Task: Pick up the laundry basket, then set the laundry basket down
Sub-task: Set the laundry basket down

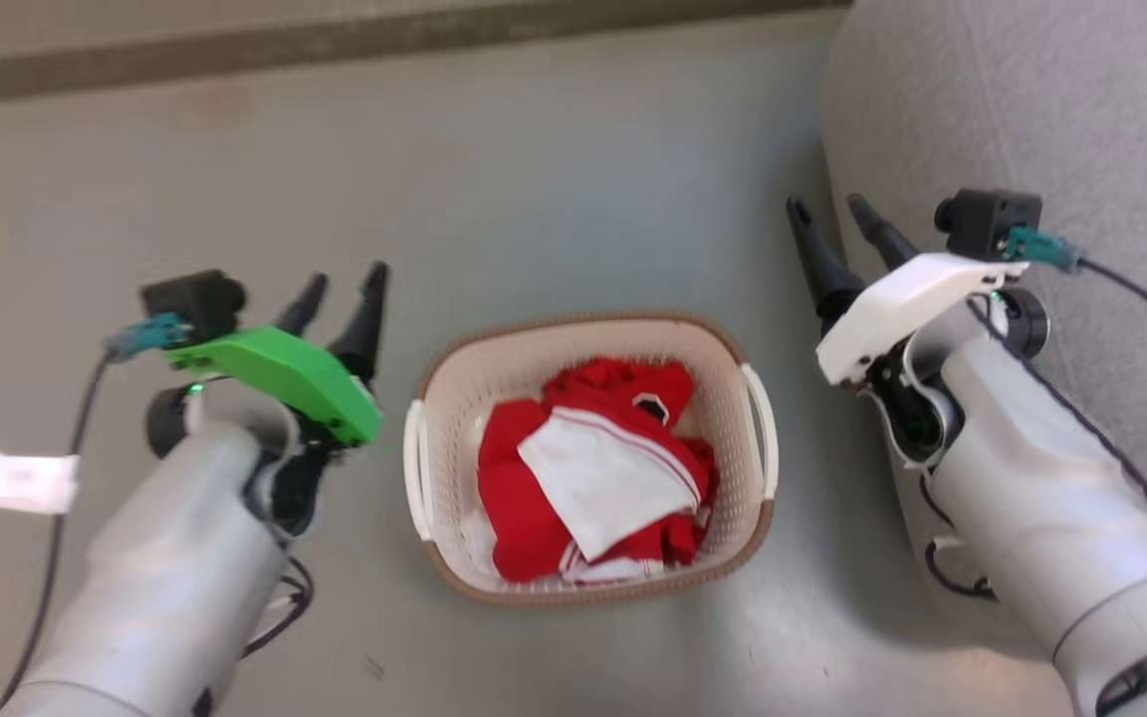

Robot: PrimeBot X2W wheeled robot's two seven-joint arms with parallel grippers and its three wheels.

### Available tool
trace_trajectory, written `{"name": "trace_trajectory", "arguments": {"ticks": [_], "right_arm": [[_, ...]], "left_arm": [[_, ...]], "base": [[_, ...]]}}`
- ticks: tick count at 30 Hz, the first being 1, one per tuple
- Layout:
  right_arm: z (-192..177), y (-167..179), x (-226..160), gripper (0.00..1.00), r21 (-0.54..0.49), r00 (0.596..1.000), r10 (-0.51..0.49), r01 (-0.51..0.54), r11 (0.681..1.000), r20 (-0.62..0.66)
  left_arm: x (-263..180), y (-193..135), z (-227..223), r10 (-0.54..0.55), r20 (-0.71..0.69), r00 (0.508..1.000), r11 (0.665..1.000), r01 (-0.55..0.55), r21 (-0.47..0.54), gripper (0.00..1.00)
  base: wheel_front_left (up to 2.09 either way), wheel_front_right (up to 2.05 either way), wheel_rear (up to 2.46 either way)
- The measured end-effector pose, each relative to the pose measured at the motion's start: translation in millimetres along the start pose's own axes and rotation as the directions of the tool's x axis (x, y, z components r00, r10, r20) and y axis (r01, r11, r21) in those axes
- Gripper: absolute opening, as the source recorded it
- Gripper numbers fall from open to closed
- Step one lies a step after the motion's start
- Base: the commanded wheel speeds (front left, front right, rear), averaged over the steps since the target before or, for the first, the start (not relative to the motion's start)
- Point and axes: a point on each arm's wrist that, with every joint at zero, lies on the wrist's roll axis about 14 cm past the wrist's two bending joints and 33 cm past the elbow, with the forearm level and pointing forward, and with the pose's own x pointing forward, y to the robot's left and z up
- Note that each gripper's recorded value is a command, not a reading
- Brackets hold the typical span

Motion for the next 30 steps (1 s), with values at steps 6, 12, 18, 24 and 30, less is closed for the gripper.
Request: {"name": "trace_trajectory", "arguments": {"ticks": [6, 12, 18, 24, 30], "right_arm": [[19.1, 13.9, -23.3, 1.00, -0.015, 0.997, 0.028, -0.027, 1.000, 0.074], [42.0, 35.4, -44.8, 1.00, -0.042, 0.984, 0.077, -0.071, 0.997, 0.159], [75.5, 44.0, -68.0, 1.00, -0.066, 0.957, 0.097, -0.082, 0.994, 0.275], [96.9, 50.4, -90.5, 1.00, -0.079, 0.926, 0.093, -0.069, 0.995, 0.366], [113.7, 57.1, -107.5, 1.00, -0.083, 0.891, 0.100, -0.071, 0.994, 0.442]], "left_arm": [[-27.3, -6.5, 20.7, -0.009, 0.073, 0.997, 0.999, 0.006, 0.043, 1.00], [-52.9, -21.0, 51.0, -0.040, 0.179, 0.983, 0.996, 0.026, 0.080, 1.00], [-78.2, -40.9, 83.8, -0.093, 0.291, 0.952, 0.988, 0.051, 0.146, 1.00], [-106.2, -45.4, 96.2, -0.102, 0.368, 0.924, 0.985, 0.042, 0.167, 1.00], [-129.6, -49.6, 118.2, -0.114, 0.460, 0.880, 0.980, 0.023, 0.199, 1.00]], "base": [[0.00, 0.00, 0.00], [0.00, 0.00, 0.00], [0.00, 0.00, 0.00], [0.00, 0.00, 0.00], [0.00, 0.00, 0.00]]}}
